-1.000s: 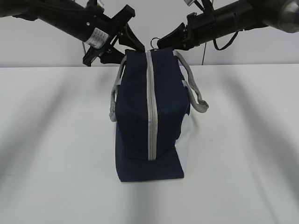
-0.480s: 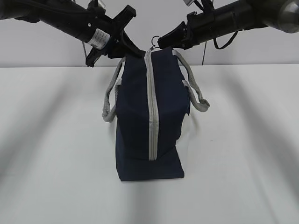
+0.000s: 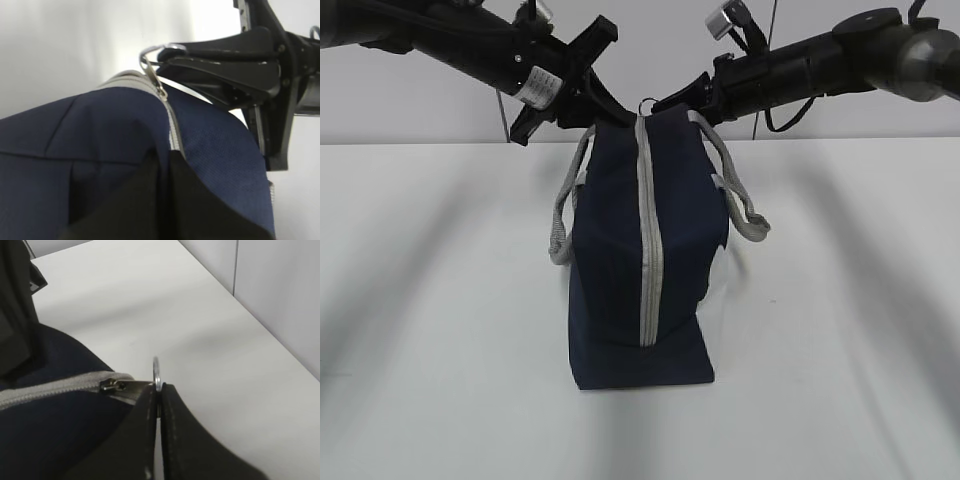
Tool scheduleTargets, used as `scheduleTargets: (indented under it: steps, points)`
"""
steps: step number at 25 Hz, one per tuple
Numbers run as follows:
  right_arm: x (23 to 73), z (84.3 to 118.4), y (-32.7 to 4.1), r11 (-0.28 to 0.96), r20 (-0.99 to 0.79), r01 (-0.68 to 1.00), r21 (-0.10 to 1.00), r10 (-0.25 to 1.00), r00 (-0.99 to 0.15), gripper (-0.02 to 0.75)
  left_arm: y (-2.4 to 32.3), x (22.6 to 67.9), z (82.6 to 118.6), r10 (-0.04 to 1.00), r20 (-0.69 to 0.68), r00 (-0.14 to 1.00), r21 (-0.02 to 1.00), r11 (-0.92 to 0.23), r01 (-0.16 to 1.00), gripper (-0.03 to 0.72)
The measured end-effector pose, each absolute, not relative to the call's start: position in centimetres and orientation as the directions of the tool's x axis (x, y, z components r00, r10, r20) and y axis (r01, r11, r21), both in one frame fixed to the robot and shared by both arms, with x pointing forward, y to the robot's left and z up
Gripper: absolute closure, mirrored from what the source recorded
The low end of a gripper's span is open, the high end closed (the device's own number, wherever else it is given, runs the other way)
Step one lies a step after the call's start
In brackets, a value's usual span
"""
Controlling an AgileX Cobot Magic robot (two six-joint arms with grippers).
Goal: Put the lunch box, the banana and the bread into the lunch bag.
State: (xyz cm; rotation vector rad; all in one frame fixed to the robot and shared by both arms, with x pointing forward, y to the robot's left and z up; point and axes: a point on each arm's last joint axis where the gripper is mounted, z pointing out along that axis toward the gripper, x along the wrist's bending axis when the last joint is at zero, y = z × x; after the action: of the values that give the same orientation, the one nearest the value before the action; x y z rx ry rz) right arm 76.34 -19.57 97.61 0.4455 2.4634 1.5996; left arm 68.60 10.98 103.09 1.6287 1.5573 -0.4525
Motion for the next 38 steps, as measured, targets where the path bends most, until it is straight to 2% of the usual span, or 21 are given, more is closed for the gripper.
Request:
scheduleTargets:
  steps: [16, 22, 27, 33, 38]
  points:
    - [76.7, 97.7, -19.6, 0.357, 0.011, 0.151, 0.922, 0.365, -0.931, 0.754, 9.9, 68.0, 103.4, 0.628, -0.754, 0.192, 0.299, 0.067, 0.952, 0.68]
    - [76.7, 97.7, -19.6, 0.358, 0.01, 0.149, 0.922, 0.364, -0.931, 0.754, 9.8, 68.0, 104.7, 0.621, -0.748, 0.234, 0.324, 0.034, 0.946, 0.68]
    - [76.8, 96.5, -19.6, 0.36, 0.03, 0.17, 0.917, 0.363, -0.931, 0.754, 9.7, 68.1, 105.6, 0.622, -0.735, 0.269, 0.35, 0.01, 0.937, 0.68]
    - [76.6, 94.6, -19.8, 0.428, 0.064, 0.219, 0.877, 0.347, -0.936, 0.754, 9.7, 68.0, 105.8, 0.621, -0.734, 0.275, 0.355, 0.006, 0.935, 0.681]
    - [76.5, 94.6, -19.8, 0.428, 0.077, 0.228, 0.875, 0.34, -0.937, 0.754, 9.7, 68.0, 105.8, 0.621, -0.734, 0.275, 0.355, 0.006, 0.935, 0.681]
